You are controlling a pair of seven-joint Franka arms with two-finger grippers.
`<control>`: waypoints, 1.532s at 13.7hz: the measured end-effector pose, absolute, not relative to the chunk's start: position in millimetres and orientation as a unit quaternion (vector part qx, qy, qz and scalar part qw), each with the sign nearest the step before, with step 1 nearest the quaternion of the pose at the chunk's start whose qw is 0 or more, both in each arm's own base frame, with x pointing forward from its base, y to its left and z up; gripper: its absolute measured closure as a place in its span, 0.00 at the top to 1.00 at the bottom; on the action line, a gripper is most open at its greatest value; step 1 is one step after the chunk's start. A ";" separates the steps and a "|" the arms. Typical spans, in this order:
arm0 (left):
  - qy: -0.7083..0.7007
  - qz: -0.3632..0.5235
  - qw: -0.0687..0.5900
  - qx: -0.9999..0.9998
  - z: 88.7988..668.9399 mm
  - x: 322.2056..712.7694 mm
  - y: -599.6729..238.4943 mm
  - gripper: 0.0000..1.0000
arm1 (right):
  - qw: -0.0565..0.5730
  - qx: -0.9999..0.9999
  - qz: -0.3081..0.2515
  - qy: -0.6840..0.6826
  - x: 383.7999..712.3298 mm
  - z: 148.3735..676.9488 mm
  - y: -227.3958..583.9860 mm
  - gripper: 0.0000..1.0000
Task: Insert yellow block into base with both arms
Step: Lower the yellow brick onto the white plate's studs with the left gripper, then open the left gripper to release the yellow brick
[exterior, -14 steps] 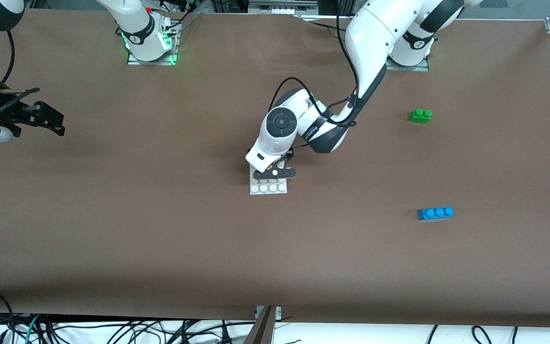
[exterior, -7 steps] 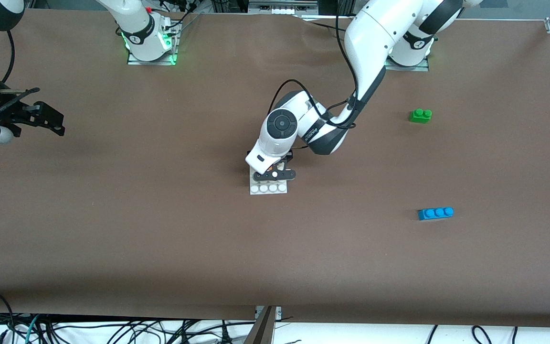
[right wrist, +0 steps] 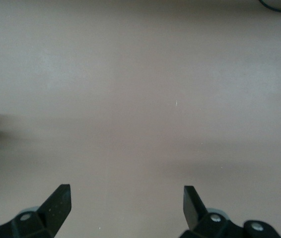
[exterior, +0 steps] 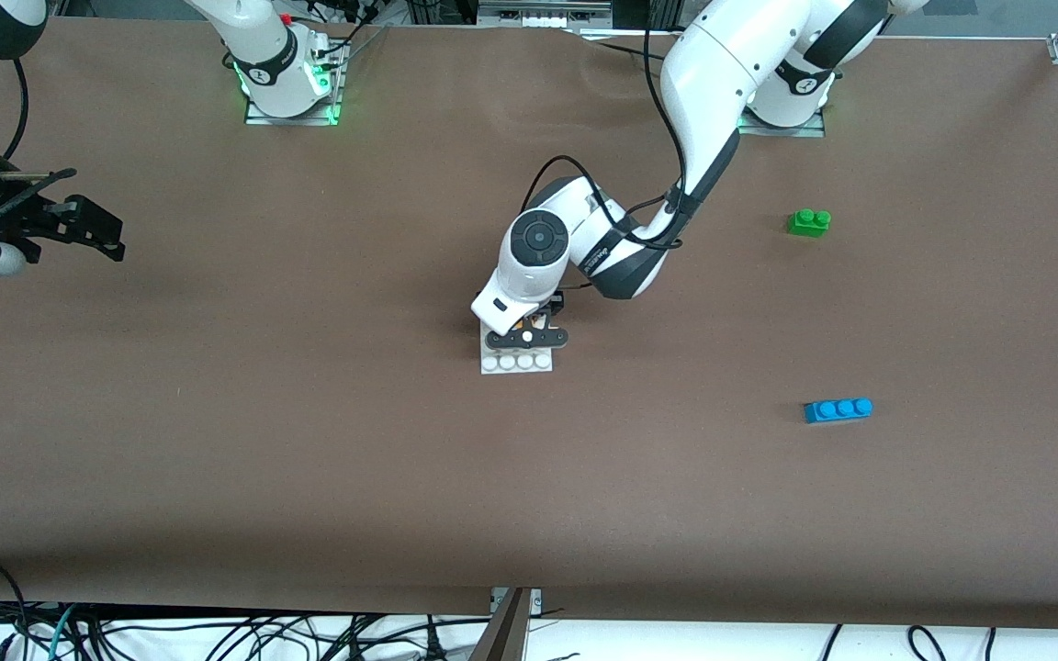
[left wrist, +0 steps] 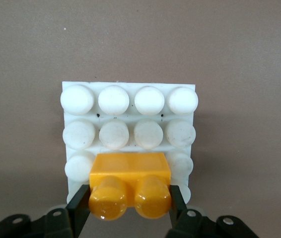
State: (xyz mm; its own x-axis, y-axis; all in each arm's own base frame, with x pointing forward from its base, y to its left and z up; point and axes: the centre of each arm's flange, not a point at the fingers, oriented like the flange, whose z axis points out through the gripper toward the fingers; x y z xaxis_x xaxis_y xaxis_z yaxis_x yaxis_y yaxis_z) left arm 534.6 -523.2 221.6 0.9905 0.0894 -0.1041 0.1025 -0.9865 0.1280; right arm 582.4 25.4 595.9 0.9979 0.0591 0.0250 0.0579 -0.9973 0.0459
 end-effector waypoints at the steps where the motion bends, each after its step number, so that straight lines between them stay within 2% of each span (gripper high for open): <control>1: 0.048 -0.049 0.067 0.995 220.7 534.7 -523.2 0.68 | 0.023 0.999 0.013 0.029 582.4 595.9 25.4 1.00; 5: 0.062 -0.050 0.067 0.995 219.6 535.5 -523.6 0.67 | 0.023 0.999 0.013 0.029 582.4 595.9 25.4 1.00; 7: 0.070 -0.047 0.068 0.994 225.0 538.8 -523.3 0.70 | 0.023 0.999 0.013 0.029 582.4 595.9 25.4 1.00; 10: 0.078 -0.037 0.074 0.994 248.4 550.4 -517.8 0.95 | 0.023 0.999 0.013 0.029 582.4 596.0 25.4 1.00; 11: 0.080 -0.035 0.075 0.993 255.5 553.3 -515.2 1.00 | 0.023 0.999 0.013 0.029 582.4 596.0 25.4 1.00; 15: 0.079 -0.037 0.070 0.994 276.2 553.3 -512.0 1.00 | 0.023 0.999 0.013 0.029 582.4 596.1 25.4 1.00; 21: 0.105 -0.048 0.018 0.993 381.9 562.9 -447.6 1.00 | 0.023 0.999 0.014 0.029 582.5 596.3 25.5 1.00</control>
State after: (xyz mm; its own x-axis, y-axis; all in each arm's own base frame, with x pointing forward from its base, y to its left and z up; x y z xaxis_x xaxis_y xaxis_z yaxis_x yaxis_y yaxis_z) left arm 562.9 -447.6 381.9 0.9733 0.2069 -0.0993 0.2104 -0.9773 0.0266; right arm 582.5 25.5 596.3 0.9979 0.0592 0.0258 0.0580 -0.9973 0.0459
